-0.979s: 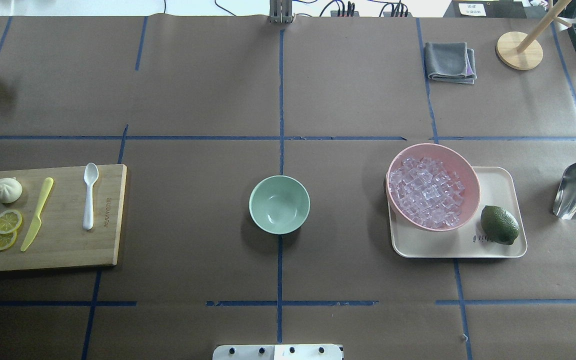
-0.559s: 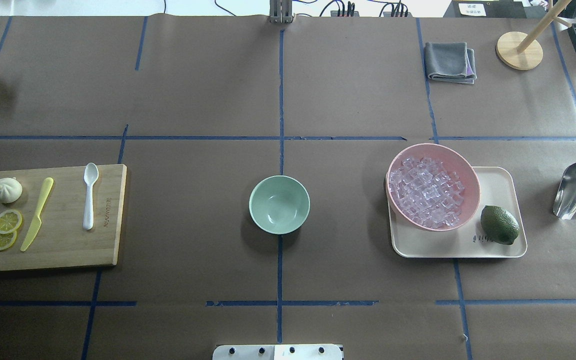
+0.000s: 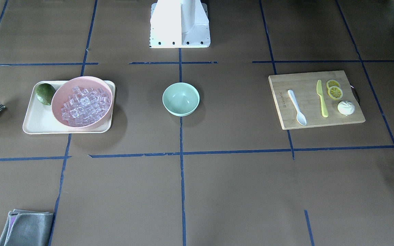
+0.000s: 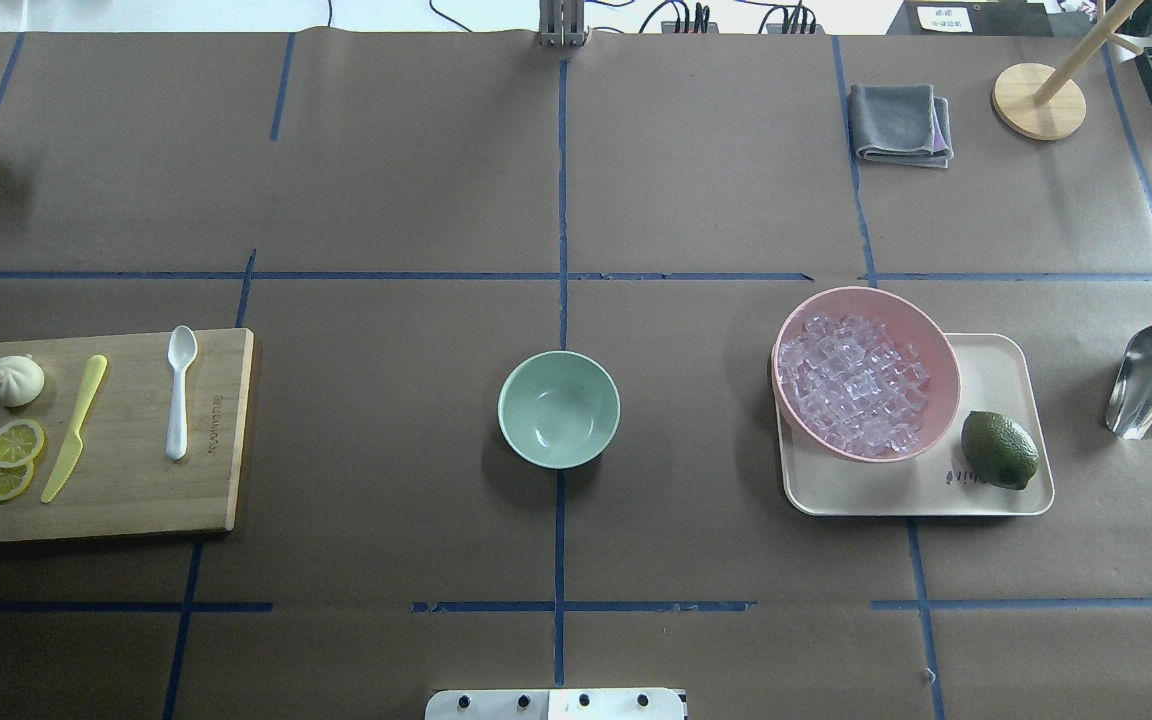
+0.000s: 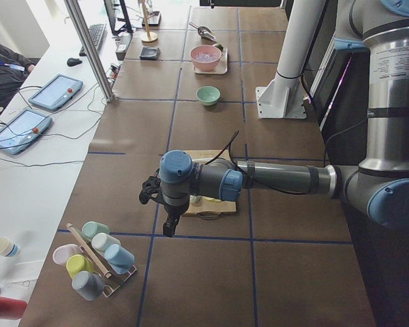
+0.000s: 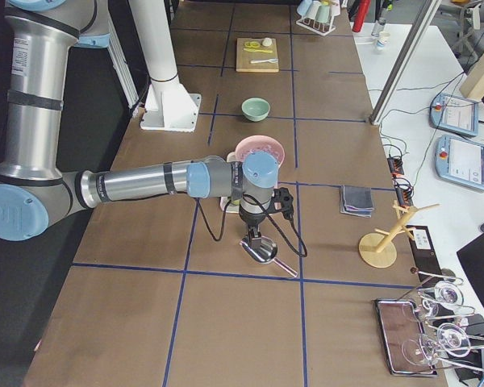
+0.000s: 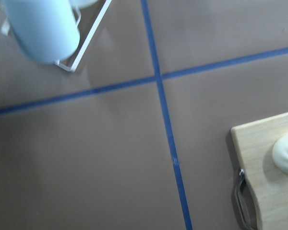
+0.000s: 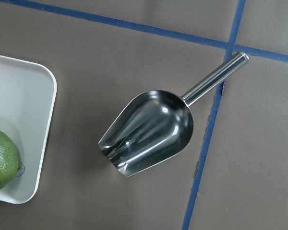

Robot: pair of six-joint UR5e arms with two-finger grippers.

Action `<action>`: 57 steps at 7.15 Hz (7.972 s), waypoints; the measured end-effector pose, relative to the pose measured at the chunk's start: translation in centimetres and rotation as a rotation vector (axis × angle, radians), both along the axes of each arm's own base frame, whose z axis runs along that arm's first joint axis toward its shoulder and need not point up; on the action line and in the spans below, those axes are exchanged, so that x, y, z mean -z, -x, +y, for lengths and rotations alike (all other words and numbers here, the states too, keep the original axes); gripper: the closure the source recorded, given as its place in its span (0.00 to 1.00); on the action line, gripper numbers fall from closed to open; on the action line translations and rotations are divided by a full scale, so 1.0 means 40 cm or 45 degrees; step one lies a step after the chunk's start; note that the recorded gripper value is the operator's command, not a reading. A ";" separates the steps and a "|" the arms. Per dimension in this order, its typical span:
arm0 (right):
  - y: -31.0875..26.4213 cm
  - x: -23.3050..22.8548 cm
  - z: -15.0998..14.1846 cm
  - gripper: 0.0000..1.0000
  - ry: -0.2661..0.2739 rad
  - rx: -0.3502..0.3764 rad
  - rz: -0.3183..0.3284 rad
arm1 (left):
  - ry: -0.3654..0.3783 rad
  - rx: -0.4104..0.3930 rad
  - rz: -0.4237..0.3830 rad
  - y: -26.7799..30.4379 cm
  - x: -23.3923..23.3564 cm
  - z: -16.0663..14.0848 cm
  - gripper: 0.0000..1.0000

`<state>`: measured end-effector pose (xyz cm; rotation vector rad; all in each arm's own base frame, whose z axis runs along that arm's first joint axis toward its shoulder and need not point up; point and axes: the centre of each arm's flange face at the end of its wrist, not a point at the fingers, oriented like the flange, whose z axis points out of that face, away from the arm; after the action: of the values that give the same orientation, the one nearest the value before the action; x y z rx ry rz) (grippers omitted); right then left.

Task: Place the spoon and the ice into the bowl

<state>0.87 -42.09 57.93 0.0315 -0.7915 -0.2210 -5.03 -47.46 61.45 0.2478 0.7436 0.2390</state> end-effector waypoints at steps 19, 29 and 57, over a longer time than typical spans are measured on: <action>0.010 -0.016 0.008 0.00 0.015 0.017 0.001 | 0.395 0.234 0.115 -0.933 0.299 0.109 0.00; 0.010 -0.022 0.004 0.00 0.019 0.017 0.006 | 0.375 0.162 0.115 -0.998 0.327 0.136 1.00; 0.139 0.143 -0.063 0.00 0.064 -0.067 -0.022 | 0.068 -0.151 -0.081 -0.658 0.613 -0.084 0.00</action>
<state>-4.68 -44.62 52.23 0.0067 -0.8119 -0.1506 21.27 -50.81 36.92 0.1449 0.7015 0.3374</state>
